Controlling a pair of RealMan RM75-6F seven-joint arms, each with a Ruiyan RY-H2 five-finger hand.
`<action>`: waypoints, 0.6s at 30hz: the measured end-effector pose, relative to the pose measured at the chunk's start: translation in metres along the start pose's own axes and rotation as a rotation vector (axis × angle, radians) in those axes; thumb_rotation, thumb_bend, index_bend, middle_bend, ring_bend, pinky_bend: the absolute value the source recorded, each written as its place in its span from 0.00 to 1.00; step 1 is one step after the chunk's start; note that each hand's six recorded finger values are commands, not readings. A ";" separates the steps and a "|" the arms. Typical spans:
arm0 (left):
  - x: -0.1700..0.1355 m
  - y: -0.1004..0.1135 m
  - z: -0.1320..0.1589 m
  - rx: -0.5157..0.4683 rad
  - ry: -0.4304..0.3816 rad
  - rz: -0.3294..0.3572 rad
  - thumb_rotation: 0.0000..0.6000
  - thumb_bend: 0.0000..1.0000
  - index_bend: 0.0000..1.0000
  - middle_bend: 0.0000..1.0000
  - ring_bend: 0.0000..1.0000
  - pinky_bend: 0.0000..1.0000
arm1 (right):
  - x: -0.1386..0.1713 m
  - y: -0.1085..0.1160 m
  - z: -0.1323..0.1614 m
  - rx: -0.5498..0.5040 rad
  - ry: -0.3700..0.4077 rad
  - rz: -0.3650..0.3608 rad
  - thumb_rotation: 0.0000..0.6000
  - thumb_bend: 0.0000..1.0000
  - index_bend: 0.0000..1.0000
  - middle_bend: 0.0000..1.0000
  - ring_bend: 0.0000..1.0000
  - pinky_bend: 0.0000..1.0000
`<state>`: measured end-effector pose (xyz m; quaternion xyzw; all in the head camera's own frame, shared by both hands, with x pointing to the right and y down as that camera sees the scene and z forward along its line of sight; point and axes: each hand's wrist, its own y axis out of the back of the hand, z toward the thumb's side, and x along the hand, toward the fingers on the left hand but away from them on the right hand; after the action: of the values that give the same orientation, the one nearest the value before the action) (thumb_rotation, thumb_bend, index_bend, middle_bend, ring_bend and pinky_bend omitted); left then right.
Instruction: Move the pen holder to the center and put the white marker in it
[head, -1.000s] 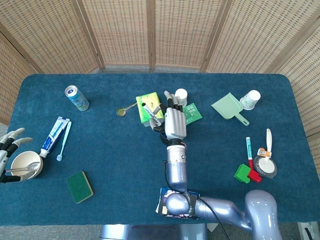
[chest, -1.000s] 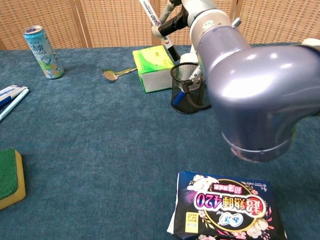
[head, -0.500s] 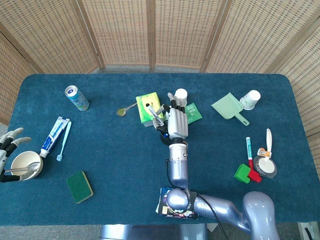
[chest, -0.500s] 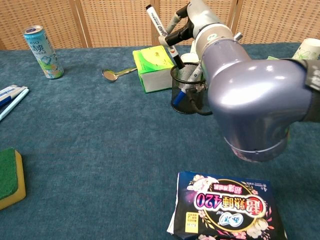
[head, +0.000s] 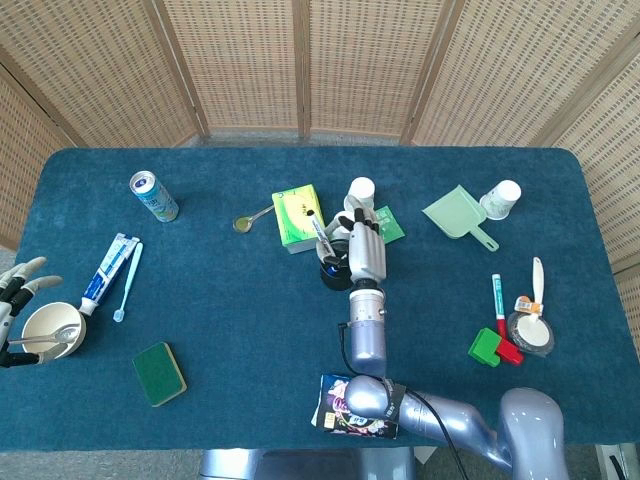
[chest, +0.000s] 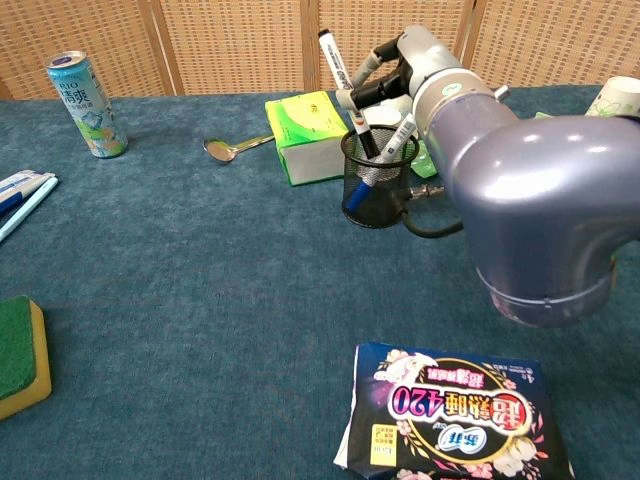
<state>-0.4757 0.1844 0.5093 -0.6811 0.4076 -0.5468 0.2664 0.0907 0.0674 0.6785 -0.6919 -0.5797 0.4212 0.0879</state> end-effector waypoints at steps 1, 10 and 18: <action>0.000 0.000 0.000 -0.001 -0.001 0.000 1.00 0.07 0.20 0.00 0.00 0.10 | 0.000 0.000 -0.002 0.003 0.004 0.002 1.00 0.46 0.44 0.00 0.00 0.00; -0.001 0.000 0.001 0.003 -0.004 0.000 1.00 0.07 0.20 0.00 0.00 0.10 | 0.003 0.008 -0.007 -0.002 0.051 0.006 1.00 0.45 0.25 0.00 0.00 0.00; -0.001 0.000 0.002 0.001 -0.009 0.003 1.00 0.07 0.20 0.00 0.00 0.10 | 0.013 0.020 0.000 -0.004 0.113 -0.009 1.00 0.44 0.25 0.00 0.00 0.00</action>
<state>-0.4739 0.1850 0.5080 -0.6829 0.4068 -0.5436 0.2696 0.1046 0.0720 0.6601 -0.7122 -0.5777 0.3800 0.1212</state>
